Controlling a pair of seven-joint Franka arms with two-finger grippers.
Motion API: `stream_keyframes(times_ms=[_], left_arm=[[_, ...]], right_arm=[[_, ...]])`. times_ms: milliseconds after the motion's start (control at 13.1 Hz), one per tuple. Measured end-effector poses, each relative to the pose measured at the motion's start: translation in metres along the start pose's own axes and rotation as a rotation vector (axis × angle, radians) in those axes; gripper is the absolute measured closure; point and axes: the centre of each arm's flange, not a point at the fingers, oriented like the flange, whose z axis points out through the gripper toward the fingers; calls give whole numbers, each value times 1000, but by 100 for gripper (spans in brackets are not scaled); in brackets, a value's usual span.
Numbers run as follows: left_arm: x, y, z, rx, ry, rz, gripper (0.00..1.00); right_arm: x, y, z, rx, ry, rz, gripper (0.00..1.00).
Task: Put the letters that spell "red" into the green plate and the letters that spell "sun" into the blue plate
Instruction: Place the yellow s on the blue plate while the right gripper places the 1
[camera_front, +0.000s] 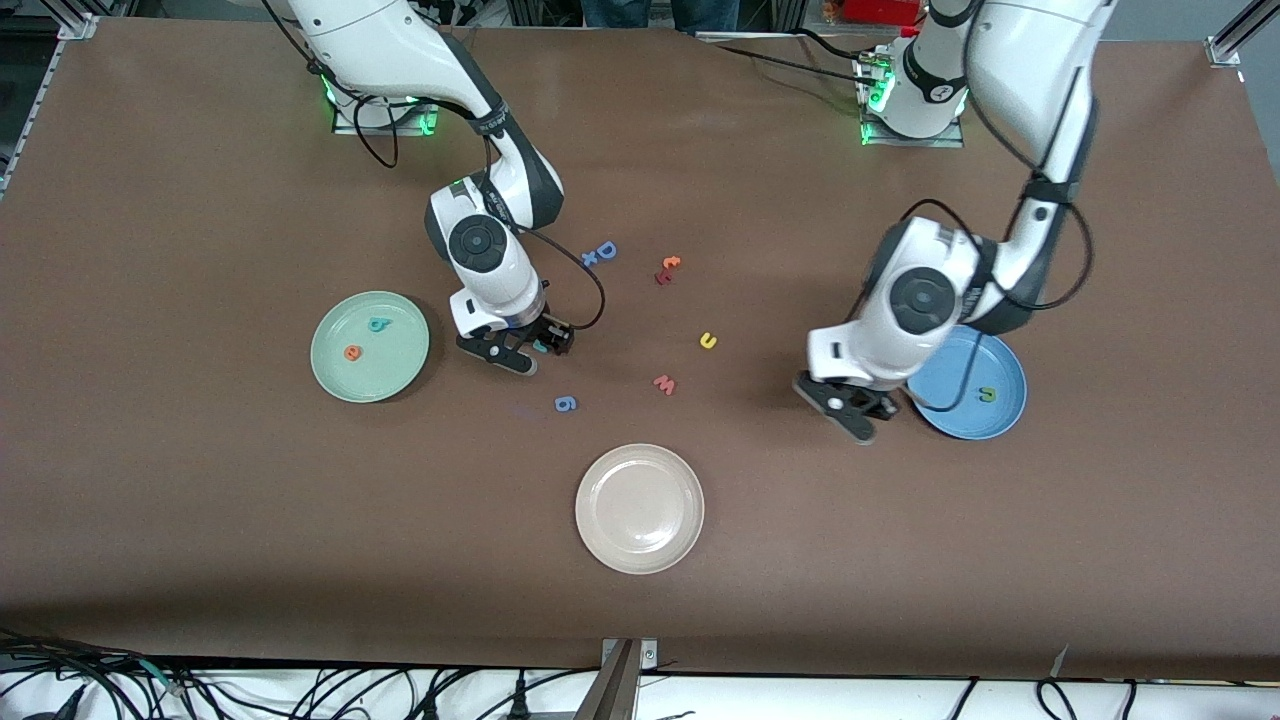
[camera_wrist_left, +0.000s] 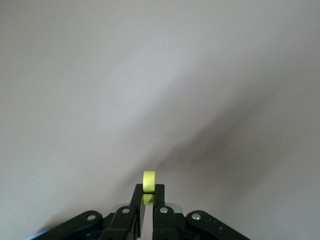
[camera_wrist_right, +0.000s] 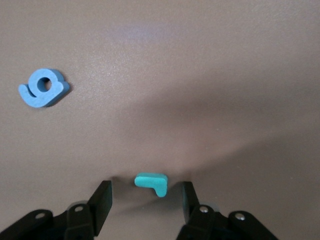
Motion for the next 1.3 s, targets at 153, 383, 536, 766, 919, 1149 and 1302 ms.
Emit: stream_keyframes(times_ms=[153, 383, 536, 766, 919, 1149, 1302], left_arm=[[-32, -46, -4, -22, -59, -81, 90], [-75, -93, 11, -57, -118, -166, 90], [-101, -107, 31, -83, -155, -208, 90], [-123, -119, 61, -103, -173, -247, 89], [-127, -121, 77, -121, -167, -271, 86], [-125, -119, 88, -131, -165, -290, 68], [-124, -118, 88, -128, -164, -308, 63]], right_arm=[[1, 0, 0, 3, 3, 0, 42], [0, 1, 3, 0, 2, 1, 47], [1, 1, 3, 0, 3, 2, 50], [3, 2, 2, 0, 5, 4, 61], [4, 2, 1, 1, 7, 5, 70], [5, 2, 1, 2, 8, 6, 71], [13, 4, -3, 2, 18, 15, 71]])
